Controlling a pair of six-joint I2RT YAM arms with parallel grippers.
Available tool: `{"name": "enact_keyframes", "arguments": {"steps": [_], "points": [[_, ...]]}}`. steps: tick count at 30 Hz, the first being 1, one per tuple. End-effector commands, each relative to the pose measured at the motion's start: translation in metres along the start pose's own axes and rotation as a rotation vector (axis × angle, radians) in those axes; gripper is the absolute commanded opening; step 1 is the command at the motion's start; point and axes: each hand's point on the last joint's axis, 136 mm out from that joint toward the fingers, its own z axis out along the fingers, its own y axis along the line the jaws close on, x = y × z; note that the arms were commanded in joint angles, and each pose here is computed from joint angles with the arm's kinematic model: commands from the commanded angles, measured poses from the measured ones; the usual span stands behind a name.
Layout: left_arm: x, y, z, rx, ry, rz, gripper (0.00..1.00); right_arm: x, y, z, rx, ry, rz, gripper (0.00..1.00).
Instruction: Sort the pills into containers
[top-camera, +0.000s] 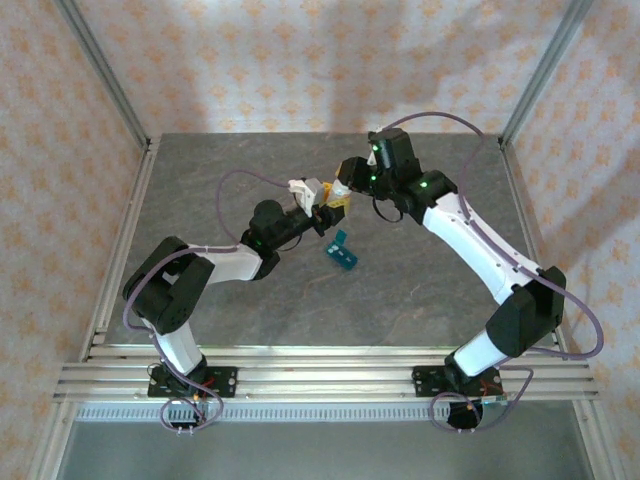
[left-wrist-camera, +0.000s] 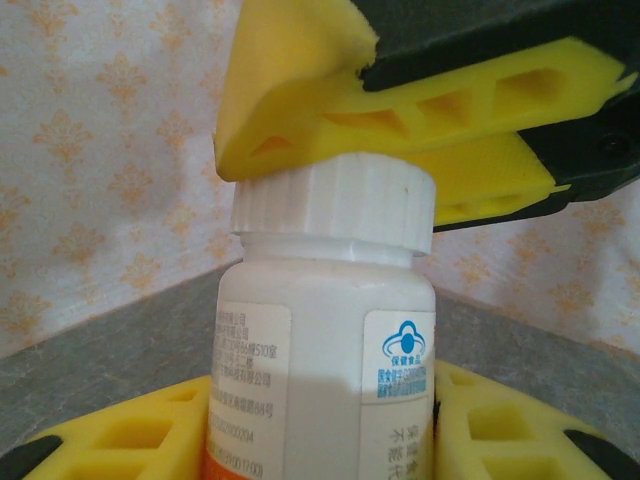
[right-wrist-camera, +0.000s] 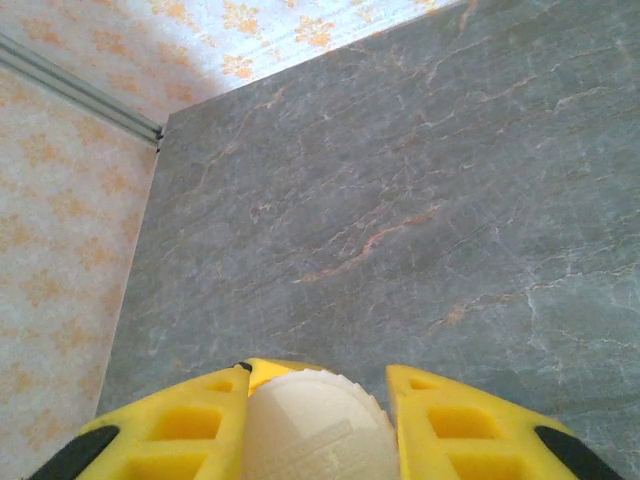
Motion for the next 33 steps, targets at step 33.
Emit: {"name": "enact_keyframes", "arguments": {"steps": [33], "points": [[-0.047,-0.011,0.001,0.004,-0.169,0.085,0.0,0.045,-0.006,0.004,0.174,0.089,0.041,0.45]]}}
